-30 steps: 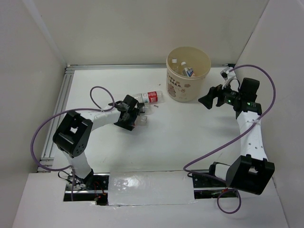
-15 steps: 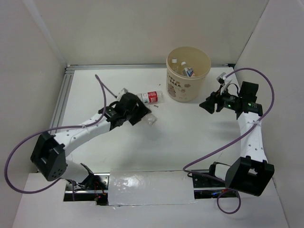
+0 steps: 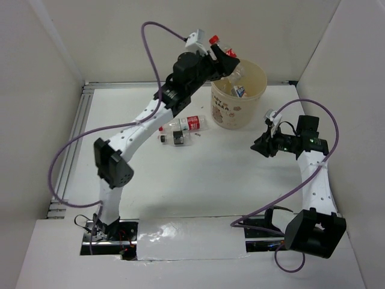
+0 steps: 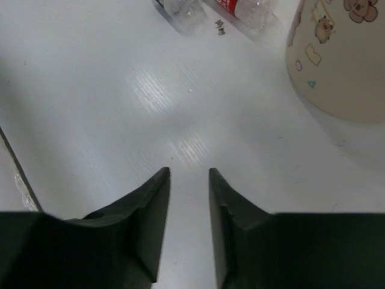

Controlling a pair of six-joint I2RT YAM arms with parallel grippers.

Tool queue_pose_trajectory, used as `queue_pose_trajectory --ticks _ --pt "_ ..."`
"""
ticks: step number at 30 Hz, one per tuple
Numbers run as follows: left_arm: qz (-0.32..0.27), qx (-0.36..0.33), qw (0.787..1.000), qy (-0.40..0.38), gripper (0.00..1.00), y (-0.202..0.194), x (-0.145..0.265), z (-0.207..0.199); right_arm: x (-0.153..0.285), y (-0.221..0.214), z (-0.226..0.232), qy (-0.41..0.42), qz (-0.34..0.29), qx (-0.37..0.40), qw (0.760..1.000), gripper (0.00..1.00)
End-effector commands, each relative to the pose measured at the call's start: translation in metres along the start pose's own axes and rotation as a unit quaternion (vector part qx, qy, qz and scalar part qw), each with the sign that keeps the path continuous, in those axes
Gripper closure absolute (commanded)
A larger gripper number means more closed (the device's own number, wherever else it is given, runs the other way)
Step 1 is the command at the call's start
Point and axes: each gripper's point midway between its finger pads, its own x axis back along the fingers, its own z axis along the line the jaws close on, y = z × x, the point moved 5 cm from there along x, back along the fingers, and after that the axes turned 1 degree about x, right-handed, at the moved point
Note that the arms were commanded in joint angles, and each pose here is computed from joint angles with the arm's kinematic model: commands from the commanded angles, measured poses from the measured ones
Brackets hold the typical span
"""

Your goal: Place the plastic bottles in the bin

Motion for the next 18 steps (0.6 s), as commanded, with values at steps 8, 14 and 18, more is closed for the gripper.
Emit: queue_pose_trajectory --ticks 8,14,18 --pt "-0.022 -0.063 0.995 0.069 0.20 -0.040 -0.068 0.064 -0.005 0.012 0.013 0.018 -0.003 0.058 0.998 0.24" --pt "-0.011 -0.062 0.997 0.046 0.01 -0.043 -0.071 0.064 -0.018 0.015 0.018 0.028 0.004 0.076 0.997 0.16" --pt "-0.022 -0.065 0.997 0.036 0.01 -0.027 -0.060 0.049 -0.031 0.019 0.021 0.034 0.007 0.084 0.996 0.07"
